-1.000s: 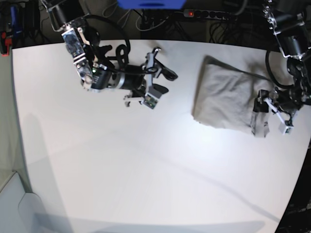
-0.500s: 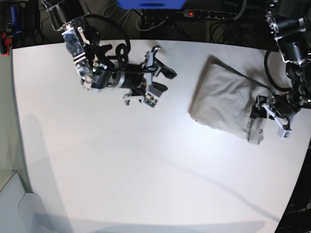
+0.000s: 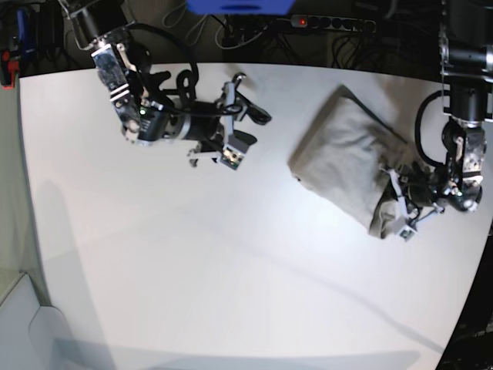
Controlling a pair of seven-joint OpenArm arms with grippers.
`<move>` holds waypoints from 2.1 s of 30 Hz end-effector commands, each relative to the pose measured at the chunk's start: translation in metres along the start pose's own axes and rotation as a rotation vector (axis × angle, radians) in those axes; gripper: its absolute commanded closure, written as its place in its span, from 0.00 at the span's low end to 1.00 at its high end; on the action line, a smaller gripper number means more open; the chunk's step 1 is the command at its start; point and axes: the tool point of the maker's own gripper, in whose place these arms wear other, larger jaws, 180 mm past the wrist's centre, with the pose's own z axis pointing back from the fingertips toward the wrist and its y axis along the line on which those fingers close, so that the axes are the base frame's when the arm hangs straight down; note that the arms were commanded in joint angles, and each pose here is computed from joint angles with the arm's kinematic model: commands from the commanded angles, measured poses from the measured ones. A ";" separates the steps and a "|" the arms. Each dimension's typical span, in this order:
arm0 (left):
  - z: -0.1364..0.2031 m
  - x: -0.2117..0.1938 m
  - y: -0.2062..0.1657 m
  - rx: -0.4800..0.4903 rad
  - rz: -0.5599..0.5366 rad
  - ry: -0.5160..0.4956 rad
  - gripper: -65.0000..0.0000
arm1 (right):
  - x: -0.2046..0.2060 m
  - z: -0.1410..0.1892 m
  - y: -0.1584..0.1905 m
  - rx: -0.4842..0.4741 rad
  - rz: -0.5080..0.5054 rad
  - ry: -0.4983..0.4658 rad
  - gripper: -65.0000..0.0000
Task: Layout the t-shirt on the table in an organized manner, then fold the t-shirt properly
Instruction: 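Fold the lifted end over onto the stack with the left gripper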
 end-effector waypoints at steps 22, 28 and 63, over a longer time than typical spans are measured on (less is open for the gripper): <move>-0.061 0.155 -0.151 -0.045 -0.619 -0.127 0.99 | -0.074 0.171 -0.113 -0.573 -0.281 -0.079 0.53; -0.066 0.179 -0.184 -0.097 -0.611 -0.158 0.99 | -0.081 0.191 -0.113 -0.629 -0.291 -0.073 0.53; -0.039 0.209 -0.158 -0.019 -0.525 -0.207 0.29 | -0.081 0.185 -0.094 -0.608 -0.292 -0.074 0.53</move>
